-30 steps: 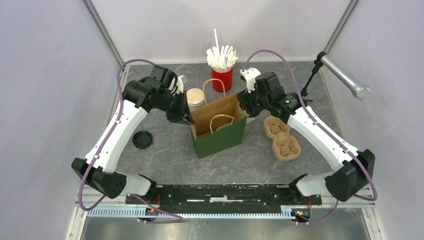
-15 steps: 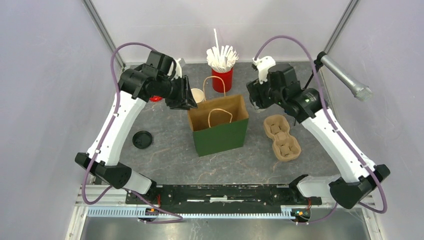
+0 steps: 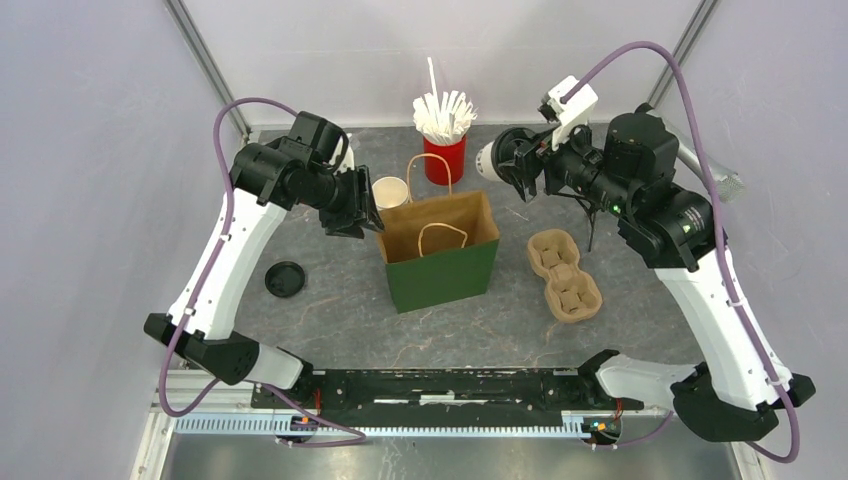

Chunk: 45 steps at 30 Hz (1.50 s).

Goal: Pack the takeout coffee

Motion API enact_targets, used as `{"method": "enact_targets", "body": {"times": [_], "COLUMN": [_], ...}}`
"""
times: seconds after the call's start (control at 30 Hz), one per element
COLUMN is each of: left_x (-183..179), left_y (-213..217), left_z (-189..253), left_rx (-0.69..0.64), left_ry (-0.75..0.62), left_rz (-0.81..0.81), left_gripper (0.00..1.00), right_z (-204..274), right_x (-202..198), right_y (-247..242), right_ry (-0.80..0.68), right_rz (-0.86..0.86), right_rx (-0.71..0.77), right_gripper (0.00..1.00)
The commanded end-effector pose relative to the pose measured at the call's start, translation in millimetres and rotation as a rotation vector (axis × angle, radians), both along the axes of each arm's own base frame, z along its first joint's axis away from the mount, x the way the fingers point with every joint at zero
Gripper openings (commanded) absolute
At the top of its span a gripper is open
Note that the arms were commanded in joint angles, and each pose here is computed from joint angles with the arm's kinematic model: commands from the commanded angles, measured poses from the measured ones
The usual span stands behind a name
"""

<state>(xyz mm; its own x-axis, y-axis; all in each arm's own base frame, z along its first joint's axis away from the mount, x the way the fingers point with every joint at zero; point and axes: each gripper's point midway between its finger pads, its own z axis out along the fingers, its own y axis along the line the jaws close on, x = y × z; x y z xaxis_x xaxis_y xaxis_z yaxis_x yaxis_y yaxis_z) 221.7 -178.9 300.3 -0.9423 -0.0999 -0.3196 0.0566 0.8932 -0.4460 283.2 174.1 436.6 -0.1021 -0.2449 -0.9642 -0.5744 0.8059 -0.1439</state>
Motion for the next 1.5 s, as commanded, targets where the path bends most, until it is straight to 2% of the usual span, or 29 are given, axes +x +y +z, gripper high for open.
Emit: {"method": "enact_targets", "body": {"times": [0.0, 0.17, 0.47, 0.8, 1.07, 1.3, 1.47], "left_x": [-4.6, 1.7, 15.0, 19.9, 30.1, 45.7, 42.2], "left_y": [2.6, -7.2, -15.9, -18.4, -35.4, -61.3, -61.5], "left_z": [2.6, -2.4, -9.5, -15.3, -3.6, 28.6, 43.1], "left_rx": [-0.012, -0.035, -0.043, -0.038, -0.112, -0.247, -0.261], "left_ry": [0.017, 0.024, 0.021, 0.016, -0.014, -0.084, -0.084], "left_rz": [0.052, 0.017, -0.007, -0.032, -0.082, -0.131, -0.135], "left_gripper": [0.54, 0.52, 0.50, 0.45, 0.42, 0.42, 0.46], "right_z": [33.4, 19.7, -22.5, -53.7, -93.0, -98.3, -109.4], "right_x": [-25.0, -40.0, -44.3, -48.0, -56.1, -86.0, -110.9], "right_y": [34.9, 51.0, 63.7, 83.0, 93.4, 108.6, 127.3], "right_ry": [-0.132, -0.127, -0.037, -0.028, 0.012, 0.049, 0.087], "right_rz": [0.259, 0.379, 0.443, 0.462, 0.484, 0.567, 0.621], "right_rx": [0.069, 0.068, -0.011, -0.113, -0.250, -0.272, -0.279], "right_gripper": [0.68, 0.68, 0.68, 0.68, 0.67, 0.66, 0.65]}}
